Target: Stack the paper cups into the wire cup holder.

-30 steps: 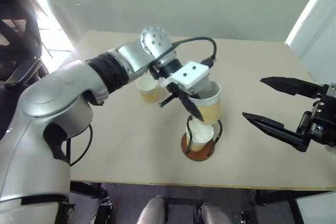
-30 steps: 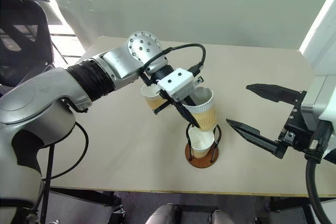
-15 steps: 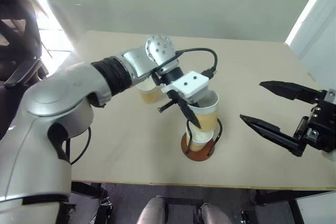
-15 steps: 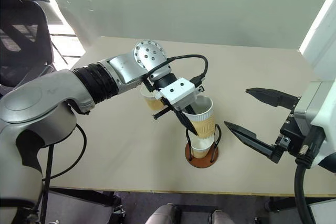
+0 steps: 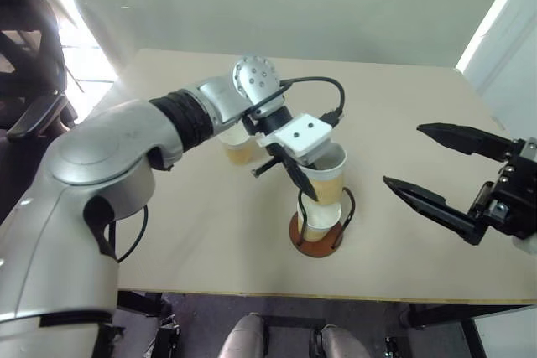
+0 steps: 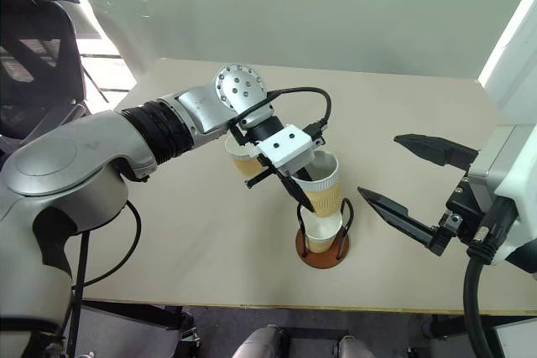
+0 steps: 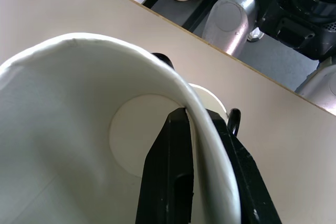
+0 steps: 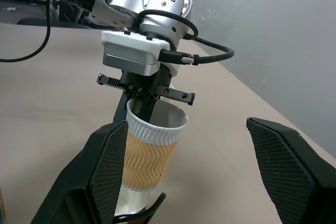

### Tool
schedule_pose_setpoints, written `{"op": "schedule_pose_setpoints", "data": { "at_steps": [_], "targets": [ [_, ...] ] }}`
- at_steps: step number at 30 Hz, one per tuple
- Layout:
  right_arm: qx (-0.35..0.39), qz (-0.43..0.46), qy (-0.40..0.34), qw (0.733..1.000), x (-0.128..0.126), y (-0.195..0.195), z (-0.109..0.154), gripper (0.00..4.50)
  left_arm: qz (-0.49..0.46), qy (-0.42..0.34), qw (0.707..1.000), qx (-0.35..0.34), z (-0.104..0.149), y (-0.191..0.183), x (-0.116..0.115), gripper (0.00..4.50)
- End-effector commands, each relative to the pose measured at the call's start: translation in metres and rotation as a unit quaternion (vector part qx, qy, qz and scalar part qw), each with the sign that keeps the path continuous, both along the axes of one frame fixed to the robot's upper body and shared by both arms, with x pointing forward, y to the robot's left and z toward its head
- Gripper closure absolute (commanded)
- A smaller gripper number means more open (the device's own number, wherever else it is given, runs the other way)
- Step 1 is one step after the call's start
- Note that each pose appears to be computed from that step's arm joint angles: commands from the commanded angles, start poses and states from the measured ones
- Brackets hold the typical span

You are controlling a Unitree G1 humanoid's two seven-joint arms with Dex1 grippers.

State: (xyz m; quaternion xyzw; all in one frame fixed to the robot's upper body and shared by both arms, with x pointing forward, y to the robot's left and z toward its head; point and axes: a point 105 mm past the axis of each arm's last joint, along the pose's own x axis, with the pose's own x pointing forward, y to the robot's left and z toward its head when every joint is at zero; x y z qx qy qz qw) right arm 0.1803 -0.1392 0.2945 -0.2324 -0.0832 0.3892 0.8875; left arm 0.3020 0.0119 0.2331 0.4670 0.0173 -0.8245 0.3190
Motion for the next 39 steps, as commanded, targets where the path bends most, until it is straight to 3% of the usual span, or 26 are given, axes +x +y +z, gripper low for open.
{"op": "schedule_pose_setpoints", "data": {
  "at_steps": [1,12,13,17,25,32,36,39],
  "targets": [
    [0.001,-0.003,-0.019,1.000,-0.002,0.001,0.006,0.78,-0.023,-0.010,1.000,0.009,0.010,0.000,-0.005,4.49],
    [0.005,-0.009,-0.020,1.000,-0.001,0.003,0.006,0.78,-0.030,-0.005,1.000,-0.007,0.014,-0.008,-0.007,4.49],
    [0.005,-0.010,-0.020,1.000,-0.001,0.003,0.006,0.78,-0.030,-0.005,0.999,-0.008,0.015,-0.008,-0.007,3.86],
    [0.005,-0.013,-0.019,1.000,-0.001,0.002,0.006,0.78,-0.032,-0.005,0.999,-0.009,0.014,-0.009,-0.007,2.90],
    [0.006,-0.015,-0.018,1.000,-0.001,-0.001,0.006,0.78,-0.025,-0.011,0.999,-0.021,0.019,-0.011,-0.004,0.16],
    [0.007,-0.012,-0.016,1.000,-0.001,-0.002,0.006,0.78,0.002,-0.029,0.998,-0.063,0.037,-0.016,0.007,0.06],
    [0.007,-0.009,-0.014,1.000,0.001,-0.005,0.006,0.78,0.092,-0.049,0.986,-0.131,0.071,-0.006,0.033,0.06],
    [0.008,-0.003,-0.017,1.000,0.002,-0.008,0.008,0.78,0.185,-0.073,0.972,-0.124,0.076,0.030,0.058,0.06]
  ]
}}
